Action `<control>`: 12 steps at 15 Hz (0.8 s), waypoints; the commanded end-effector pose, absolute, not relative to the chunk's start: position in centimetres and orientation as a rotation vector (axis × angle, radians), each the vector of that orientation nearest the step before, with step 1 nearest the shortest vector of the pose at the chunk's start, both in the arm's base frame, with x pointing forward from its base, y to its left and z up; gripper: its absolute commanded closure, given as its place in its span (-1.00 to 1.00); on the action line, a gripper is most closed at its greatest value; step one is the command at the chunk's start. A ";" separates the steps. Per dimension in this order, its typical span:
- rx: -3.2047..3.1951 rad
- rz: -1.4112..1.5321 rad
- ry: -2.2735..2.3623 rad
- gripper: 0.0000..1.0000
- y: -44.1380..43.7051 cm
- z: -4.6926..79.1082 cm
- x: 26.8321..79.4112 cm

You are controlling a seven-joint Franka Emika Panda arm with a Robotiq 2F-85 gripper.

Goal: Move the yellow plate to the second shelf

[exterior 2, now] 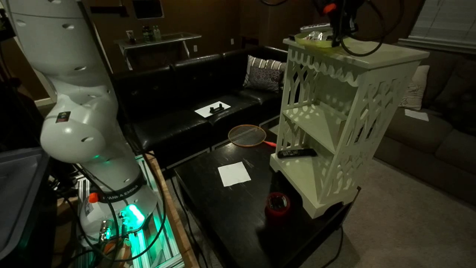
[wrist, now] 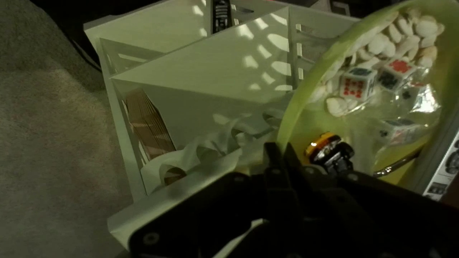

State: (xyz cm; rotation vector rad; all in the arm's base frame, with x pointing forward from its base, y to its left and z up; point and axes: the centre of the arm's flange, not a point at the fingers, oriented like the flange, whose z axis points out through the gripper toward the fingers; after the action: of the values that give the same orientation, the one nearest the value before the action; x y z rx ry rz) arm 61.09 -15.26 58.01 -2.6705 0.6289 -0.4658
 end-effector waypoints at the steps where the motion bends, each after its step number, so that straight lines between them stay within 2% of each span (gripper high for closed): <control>1: -2.674 -0.434 0.461 0.98 -15.1 58.0 58.1; 12: -2.726 -0.288 0.042 0.98 -15.8 55.2 56.0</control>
State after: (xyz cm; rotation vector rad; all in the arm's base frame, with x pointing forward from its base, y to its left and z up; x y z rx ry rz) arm 57.30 -15.89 55.43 -2.7571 0.1293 -0.3124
